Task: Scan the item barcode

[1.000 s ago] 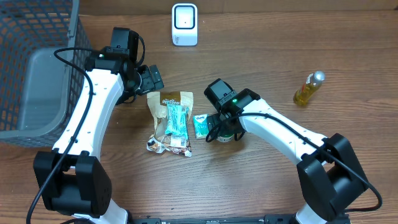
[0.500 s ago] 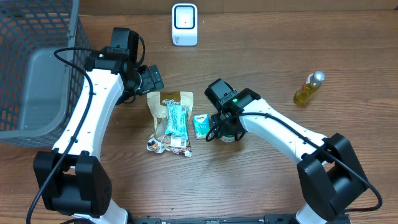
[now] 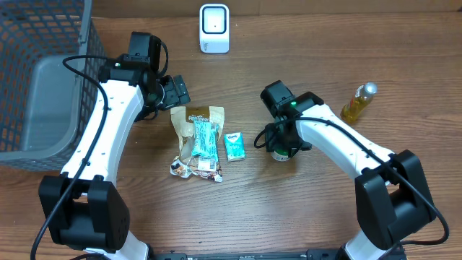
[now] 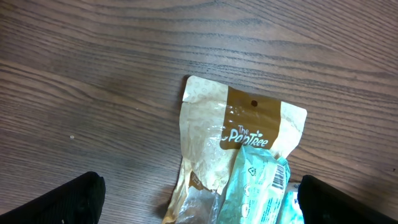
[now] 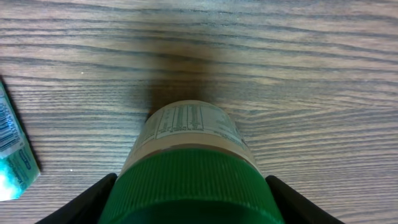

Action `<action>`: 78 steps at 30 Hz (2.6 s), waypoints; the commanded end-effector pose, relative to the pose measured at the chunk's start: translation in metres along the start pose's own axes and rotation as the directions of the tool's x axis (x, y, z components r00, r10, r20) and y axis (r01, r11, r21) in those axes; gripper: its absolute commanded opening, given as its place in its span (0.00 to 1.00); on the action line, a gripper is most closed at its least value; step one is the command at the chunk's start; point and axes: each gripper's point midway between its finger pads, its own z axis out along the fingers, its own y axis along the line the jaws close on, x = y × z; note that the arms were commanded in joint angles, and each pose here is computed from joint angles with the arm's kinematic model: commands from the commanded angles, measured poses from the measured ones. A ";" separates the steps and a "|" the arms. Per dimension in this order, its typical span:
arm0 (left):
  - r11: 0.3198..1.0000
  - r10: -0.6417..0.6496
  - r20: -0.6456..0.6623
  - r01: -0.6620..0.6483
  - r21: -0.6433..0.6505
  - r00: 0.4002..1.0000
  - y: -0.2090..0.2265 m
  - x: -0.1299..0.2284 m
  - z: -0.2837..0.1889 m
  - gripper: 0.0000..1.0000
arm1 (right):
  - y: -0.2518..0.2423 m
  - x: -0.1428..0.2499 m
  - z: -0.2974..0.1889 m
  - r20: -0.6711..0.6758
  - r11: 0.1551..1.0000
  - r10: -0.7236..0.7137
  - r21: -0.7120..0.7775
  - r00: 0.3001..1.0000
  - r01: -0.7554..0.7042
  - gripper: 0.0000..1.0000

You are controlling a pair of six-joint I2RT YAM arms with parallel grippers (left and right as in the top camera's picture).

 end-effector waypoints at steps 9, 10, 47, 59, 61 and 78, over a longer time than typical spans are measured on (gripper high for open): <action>1.000 0.012 0.013 -0.012 0.006 1.000 -0.002 -0.004 -0.003 1.00 | -0.002 -0.001 -0.004 0.011 1.000 0.015 -0.007 1.000 -0.015 0.78; 1.000 0.012 0.013 -0.012 0.006 1.000 -0.002 -0.004 -0.003 1.00 | -0.001 -0.002 -0.004 0.014 1.000 0.016 -0.009 1.000 -0.016 0.79; 1.000 0.012 0.013 -0.012 0.006 1.000 -0.002 -0.004 -0.003 1.00 | 0.008 -0.003 -0.004 0.010 0.998 0.016 -0.057 1.000 -0.016 0.87; 1.000 0.012 0.013 -0.012 0.006 1.000 -0.002 -0.004 -0.003 1.00 | 0.008 -0.004 -0.004 0.015 0.998 0.017 -0.060 1.000 -0.016 0.88; 1.000 0.012 0.013 -0.012 0.006 1.000 -0.002 -0.004 -0.003 1.00 | 0.009 -0.005 -0.004 0.019 0.998 0.017 -0.062 1.000 -0.016 0.88; 1.000 0.012 0.013 -0.012 0.006 1.000 -0.002 -0.004 -0.003 1.00 | 0.009 -0.006 -0.004 0.024 0.998 0.018 -0.065 1.000 -0.017 0.87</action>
